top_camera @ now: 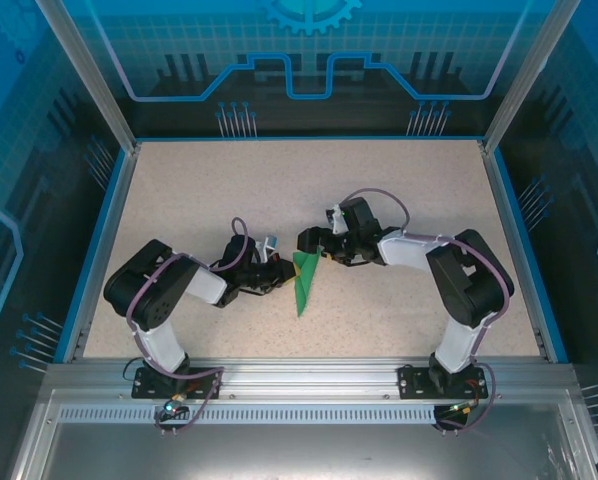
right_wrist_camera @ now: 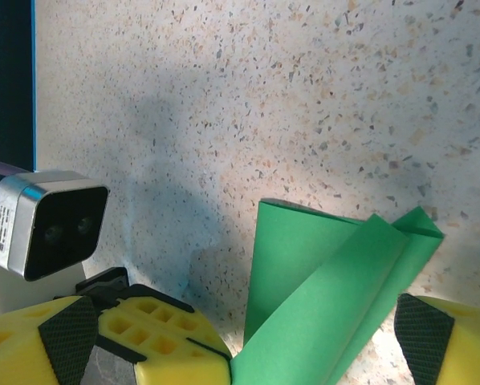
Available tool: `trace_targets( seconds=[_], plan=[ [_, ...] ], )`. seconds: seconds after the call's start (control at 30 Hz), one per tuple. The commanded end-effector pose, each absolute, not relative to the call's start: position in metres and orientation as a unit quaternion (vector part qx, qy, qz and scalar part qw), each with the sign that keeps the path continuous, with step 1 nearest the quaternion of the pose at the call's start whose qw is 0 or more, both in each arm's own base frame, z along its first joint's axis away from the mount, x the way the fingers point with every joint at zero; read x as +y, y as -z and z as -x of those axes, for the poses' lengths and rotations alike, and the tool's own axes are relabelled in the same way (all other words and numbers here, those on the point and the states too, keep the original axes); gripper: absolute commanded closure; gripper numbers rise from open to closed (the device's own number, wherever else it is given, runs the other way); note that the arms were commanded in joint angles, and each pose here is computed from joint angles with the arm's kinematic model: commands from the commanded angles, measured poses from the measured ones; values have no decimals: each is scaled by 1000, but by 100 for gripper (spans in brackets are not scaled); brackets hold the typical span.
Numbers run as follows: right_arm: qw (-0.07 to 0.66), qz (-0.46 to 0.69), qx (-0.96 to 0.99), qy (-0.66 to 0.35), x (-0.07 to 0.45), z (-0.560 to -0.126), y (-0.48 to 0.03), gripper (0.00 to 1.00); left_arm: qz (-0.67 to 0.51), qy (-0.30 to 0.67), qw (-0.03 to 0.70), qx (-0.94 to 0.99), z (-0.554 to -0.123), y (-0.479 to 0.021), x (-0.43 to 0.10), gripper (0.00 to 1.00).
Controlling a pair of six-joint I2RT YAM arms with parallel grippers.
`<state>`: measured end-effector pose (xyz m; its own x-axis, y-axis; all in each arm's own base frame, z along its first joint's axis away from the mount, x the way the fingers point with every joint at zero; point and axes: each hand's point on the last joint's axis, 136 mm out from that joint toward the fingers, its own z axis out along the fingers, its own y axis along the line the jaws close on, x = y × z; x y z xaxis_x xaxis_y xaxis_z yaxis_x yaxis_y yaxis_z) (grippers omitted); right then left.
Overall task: Fold a paper plane with a square sheet of paper (fold left side to right side)
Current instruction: Fold the wing for the fifth time at the center of the table.
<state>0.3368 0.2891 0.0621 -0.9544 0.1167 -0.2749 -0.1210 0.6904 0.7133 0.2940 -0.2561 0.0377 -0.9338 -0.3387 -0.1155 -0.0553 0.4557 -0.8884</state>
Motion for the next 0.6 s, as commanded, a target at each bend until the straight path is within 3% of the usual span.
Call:
trace_targets(
  seconds=[0.0,0.57],
  plan=[
    [131,3,909,-396,297,-333,-58,1,103,511,164,838,-303,-49,-255,100],
    [115,7,914,-390,306,-334,-47,1,103,510,163,838,-303,-48,-255,100]
  ],
)
